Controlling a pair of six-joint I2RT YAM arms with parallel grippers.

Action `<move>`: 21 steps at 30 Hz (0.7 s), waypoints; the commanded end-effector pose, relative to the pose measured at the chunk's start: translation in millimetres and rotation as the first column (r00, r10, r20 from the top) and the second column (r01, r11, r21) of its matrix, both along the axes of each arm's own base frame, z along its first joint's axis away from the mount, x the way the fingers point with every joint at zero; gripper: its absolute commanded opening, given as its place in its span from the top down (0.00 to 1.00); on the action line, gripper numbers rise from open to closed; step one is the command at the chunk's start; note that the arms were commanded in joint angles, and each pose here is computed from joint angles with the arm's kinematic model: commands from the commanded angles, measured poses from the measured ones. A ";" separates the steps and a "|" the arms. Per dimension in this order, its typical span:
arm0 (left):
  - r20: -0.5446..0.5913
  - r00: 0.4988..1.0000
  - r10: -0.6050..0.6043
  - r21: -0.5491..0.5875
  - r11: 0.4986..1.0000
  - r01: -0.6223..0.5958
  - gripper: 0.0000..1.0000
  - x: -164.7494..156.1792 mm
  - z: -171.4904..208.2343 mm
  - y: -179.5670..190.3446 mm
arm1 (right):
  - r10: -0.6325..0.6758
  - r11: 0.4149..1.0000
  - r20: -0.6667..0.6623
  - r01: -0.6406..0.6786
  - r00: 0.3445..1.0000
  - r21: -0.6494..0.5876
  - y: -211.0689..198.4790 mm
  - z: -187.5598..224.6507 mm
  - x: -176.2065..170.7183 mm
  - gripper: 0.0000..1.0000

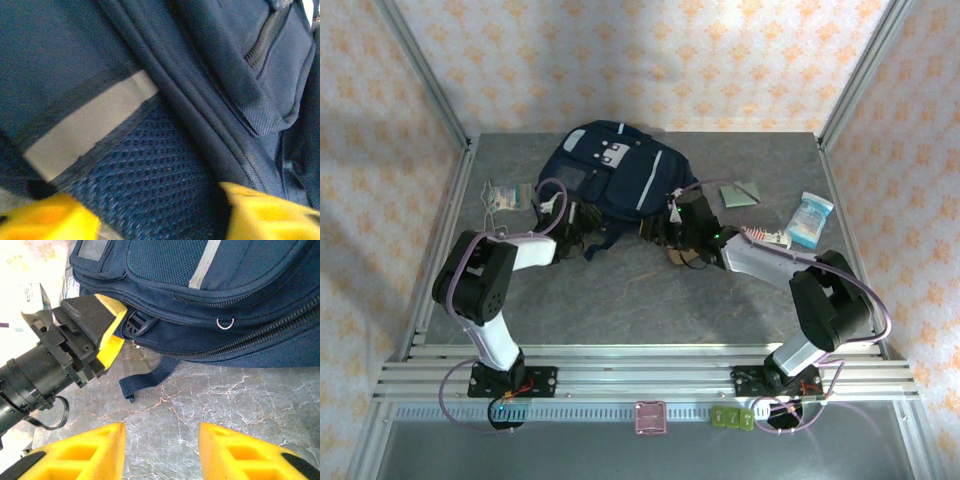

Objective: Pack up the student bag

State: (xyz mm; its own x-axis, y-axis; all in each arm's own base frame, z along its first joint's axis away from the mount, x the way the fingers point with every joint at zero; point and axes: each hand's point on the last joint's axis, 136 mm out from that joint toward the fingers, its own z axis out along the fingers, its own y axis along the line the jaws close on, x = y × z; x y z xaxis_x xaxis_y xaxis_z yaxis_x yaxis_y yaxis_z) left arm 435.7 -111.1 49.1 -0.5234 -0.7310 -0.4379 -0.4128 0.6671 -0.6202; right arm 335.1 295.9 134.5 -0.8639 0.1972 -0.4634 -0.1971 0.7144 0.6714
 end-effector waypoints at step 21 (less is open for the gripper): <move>0.183 0.974 -0.133 -0.273 0.945 0.180 1.00 9.1 119.5 -48.9 | 0.104 0.993 0.204 -0.111 0.974 0.026 81.2 3.6 24.6 0.56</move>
State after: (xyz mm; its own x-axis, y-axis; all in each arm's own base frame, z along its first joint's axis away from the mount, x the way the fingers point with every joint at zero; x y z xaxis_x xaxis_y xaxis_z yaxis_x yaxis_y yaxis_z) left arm 441.6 -138.4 122.2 -0.5629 -0.7631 -0.3176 -0.3047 0.5487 -0.7785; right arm 335.8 365.9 110.1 -0.8388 0.0680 -0.5402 -0.3600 0.6750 0.6440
